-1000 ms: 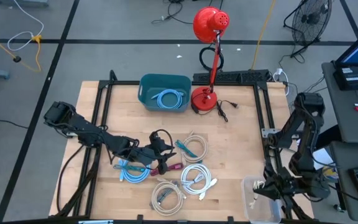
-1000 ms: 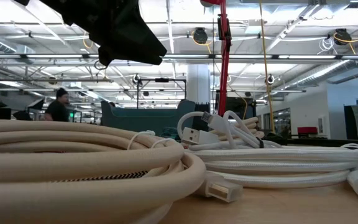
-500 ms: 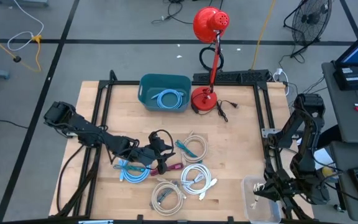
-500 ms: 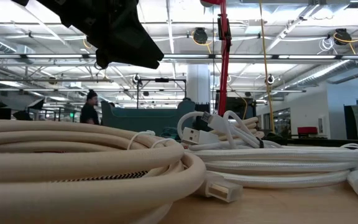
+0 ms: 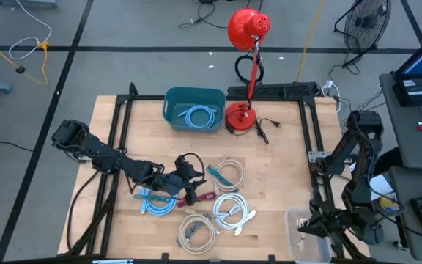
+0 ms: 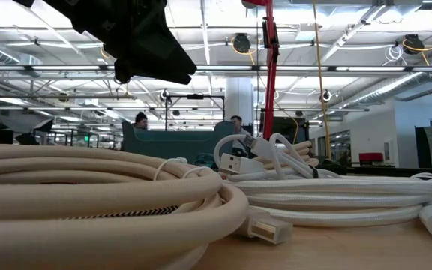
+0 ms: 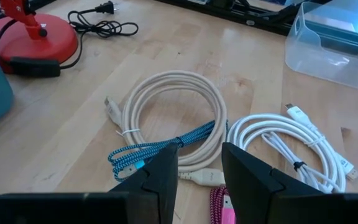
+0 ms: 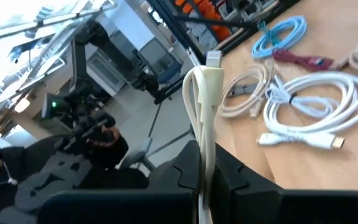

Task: Pick & Place USB Port
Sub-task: Put the light brown charger cable into the transparent bin

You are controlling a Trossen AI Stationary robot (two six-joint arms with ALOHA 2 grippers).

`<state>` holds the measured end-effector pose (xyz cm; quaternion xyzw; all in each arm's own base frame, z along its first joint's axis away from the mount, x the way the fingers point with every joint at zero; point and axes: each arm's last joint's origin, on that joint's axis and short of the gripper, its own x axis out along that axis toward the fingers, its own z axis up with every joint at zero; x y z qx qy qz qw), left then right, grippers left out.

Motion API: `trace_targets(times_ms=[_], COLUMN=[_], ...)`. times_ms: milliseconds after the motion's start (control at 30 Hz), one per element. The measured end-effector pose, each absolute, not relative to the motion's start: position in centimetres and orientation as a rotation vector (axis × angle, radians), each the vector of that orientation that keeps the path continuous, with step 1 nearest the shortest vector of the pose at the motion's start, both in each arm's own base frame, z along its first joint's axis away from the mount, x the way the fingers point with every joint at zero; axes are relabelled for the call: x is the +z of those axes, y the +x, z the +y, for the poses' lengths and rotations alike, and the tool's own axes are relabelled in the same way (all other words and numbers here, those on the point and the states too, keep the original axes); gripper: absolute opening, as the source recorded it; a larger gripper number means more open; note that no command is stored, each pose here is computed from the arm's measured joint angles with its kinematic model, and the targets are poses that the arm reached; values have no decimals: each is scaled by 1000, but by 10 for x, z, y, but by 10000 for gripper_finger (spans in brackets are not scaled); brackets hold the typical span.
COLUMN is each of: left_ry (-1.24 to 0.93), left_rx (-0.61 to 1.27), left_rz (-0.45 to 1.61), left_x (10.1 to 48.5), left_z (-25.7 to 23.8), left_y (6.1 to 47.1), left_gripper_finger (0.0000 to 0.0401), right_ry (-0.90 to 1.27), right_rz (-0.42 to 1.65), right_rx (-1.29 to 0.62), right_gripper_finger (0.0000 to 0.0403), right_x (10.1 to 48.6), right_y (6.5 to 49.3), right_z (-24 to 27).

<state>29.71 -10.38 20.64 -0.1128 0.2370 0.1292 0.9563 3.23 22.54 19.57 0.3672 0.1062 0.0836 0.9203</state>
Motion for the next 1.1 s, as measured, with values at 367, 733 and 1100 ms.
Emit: trace_targets(times_ms=[367,733,1100], left_ry=[-239,-239,-239], left_rx=[265,265,265], left_rz=[479,480,480], left_x=[206,206,206], left_z=[-104,-104,-104], left_y=[297,297,297], left_gripper_finger=[127,127,127], right_ry=[763,753,745], right_rz=[232,241,258], right_rx=[159,158,163], right_gripper_finger=[0,0,0], right_x=[185,181,179], right_y=[33,33,34], right_z=[230,231,231])
